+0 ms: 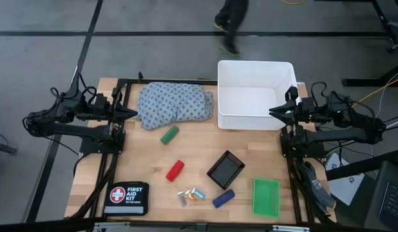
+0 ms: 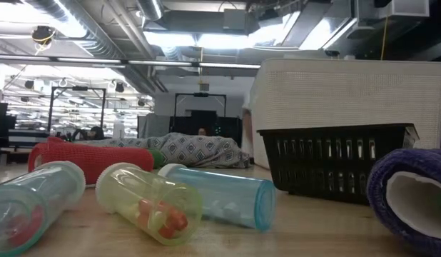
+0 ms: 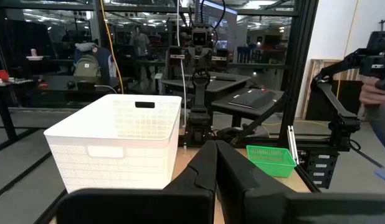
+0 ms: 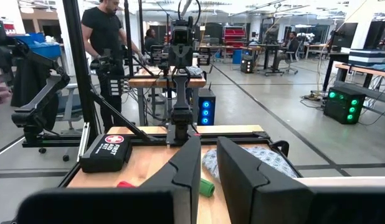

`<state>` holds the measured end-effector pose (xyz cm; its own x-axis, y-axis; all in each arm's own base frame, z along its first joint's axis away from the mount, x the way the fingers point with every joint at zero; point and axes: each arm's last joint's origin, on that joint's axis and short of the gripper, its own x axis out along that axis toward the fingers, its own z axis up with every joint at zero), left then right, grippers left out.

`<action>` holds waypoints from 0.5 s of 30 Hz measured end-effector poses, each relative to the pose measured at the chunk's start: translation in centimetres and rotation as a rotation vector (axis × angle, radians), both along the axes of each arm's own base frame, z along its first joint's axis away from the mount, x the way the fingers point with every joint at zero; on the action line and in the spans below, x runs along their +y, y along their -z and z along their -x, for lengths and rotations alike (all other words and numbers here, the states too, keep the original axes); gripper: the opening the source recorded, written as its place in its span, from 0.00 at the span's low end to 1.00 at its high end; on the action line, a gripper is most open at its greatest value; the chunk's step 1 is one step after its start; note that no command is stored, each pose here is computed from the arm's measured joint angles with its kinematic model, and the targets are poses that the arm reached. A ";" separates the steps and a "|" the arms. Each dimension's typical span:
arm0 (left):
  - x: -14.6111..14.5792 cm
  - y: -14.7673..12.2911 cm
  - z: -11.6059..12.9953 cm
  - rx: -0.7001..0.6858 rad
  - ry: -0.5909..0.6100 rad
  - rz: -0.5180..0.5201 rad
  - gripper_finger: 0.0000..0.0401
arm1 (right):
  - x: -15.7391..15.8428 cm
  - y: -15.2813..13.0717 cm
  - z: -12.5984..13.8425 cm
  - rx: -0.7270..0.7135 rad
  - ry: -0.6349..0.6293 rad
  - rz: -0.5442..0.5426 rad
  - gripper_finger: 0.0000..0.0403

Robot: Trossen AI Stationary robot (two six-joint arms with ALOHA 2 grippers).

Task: Pick & place medical supplies in basket/bin
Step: Put the green bandage into the black bin

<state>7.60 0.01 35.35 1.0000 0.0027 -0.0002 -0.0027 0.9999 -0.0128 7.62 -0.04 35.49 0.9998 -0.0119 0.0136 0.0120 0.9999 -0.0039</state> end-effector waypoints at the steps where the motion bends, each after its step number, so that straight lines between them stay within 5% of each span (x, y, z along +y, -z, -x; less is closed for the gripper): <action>1: 0.0 0.0 0.0 0.000 0.000 0.000 0.01 | 0.0 0.0 0.0 0.000 0.000 0.000 0.14; 15: 0.5 -0.9 0.1 -0.090 -0.163 0.007 0.01 | 0.0 0.1 -0.7 0.023 0.000 -0.049 0.14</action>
<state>7.53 0.48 36.21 0.9823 0.1649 0.0887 -0.1631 0.9862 -0.0268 8.32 -0.04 35.35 0.9999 -0.0118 -0.0105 0.0123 0.9989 0.0443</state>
